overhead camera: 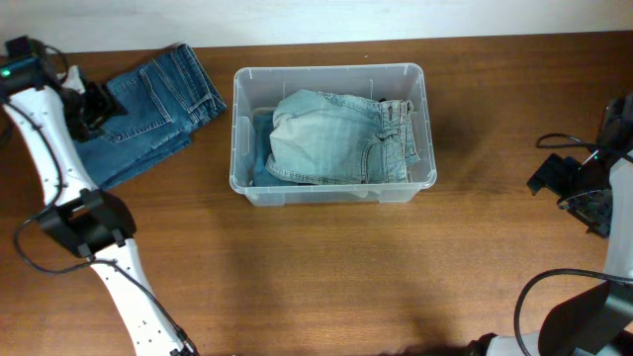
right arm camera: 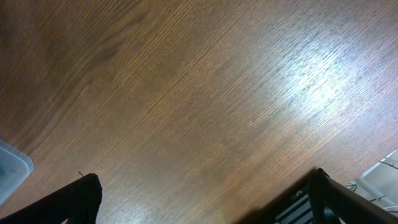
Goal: Pack container
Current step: 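Lower the left gripper onto the dark-blue jeans' waist end and grasp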
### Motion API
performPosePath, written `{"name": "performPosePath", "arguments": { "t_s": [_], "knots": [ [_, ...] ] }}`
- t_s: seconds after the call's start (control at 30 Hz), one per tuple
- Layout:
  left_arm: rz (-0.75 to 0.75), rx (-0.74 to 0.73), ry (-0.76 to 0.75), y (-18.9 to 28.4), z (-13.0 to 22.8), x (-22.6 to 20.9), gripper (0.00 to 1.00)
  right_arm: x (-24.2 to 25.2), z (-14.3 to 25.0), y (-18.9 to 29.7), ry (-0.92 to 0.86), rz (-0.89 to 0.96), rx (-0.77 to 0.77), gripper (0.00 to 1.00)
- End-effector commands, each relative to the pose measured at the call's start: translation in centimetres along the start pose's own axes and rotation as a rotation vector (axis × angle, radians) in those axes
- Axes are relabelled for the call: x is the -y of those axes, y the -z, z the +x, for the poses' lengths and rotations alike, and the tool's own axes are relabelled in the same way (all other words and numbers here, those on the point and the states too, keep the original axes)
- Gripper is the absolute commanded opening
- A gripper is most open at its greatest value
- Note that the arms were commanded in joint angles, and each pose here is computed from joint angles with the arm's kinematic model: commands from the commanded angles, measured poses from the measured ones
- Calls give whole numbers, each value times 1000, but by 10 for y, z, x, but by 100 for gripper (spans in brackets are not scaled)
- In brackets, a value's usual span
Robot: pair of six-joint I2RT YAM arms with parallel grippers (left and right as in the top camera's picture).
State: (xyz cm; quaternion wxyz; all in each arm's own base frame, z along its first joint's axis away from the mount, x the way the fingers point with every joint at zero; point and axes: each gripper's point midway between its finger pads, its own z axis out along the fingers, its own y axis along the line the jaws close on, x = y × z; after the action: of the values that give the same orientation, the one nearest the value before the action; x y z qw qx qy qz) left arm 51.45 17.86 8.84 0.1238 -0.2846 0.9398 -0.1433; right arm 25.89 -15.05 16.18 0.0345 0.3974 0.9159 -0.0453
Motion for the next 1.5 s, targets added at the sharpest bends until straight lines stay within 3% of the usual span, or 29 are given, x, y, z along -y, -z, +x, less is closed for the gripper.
{"name": "performPosePath", "arguments": {
  "t_s": [0.0, 0.3, 0.5, 1.03, 1.47],
  "knots": [
    [-39, 12, 118, 8, -3, -25, 66, 0, 0, 0, -8, 2, 0, 98],
    [-94, 11, 153, 11, -2, -43, 66, 0, 0, 0, -8, 2, 0, 99],
    [-247, 39, 200, 15, -3, -69, 67, 0, 0, 0, -8, 2, 0, 98],
    [-275, 57, 225, -5, -15, -102, 64, 0, 0, 0, -8, 2, 0, 98],
    [-181, 108, 51, -16, -38, -100, 63, 0, 0, 0, -8, 2, 0, 98]
  ]
}}
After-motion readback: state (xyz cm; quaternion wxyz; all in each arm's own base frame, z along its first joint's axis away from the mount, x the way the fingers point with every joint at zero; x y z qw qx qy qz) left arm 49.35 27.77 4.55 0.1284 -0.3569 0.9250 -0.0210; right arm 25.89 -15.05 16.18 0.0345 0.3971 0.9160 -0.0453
